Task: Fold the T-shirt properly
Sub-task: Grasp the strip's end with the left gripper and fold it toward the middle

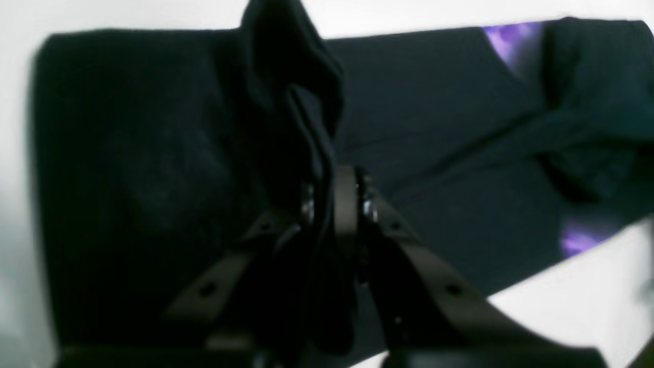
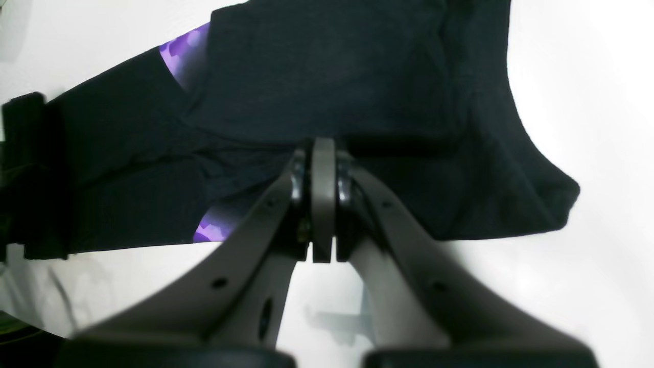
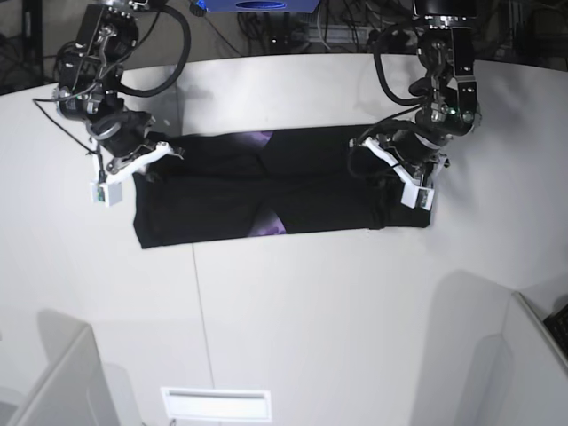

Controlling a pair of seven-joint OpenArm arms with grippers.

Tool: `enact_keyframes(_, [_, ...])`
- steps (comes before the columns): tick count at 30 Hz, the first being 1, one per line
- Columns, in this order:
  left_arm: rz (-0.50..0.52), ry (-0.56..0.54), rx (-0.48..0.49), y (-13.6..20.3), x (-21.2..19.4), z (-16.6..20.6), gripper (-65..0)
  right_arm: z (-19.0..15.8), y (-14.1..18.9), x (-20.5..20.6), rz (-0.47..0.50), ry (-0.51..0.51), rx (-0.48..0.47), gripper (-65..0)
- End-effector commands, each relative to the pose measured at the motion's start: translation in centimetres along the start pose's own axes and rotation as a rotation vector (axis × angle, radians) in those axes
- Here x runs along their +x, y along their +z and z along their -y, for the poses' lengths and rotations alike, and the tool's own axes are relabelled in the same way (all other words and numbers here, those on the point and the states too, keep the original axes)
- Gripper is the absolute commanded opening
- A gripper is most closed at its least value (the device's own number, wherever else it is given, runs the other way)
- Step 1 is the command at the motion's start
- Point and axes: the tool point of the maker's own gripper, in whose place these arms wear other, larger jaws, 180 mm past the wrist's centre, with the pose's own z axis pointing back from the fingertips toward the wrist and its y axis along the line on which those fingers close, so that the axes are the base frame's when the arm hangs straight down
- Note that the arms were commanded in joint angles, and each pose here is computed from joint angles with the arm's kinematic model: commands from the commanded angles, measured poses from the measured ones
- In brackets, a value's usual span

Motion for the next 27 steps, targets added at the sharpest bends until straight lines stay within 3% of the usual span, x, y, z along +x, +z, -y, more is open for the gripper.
enact_keyframes(1, [0.047,-0.006,-0.016,0.0,1.5,0.7,-65.0,-0.3,0.3,1.1,0.041,0.016,0.011,-65.0])
enact_keyframes(27, [0.042,0.061,-0.120,-2.9,4.4,7.1,-65.0,-0.2,0.3,1.2,0.040,0.019,0.008,-65.0])
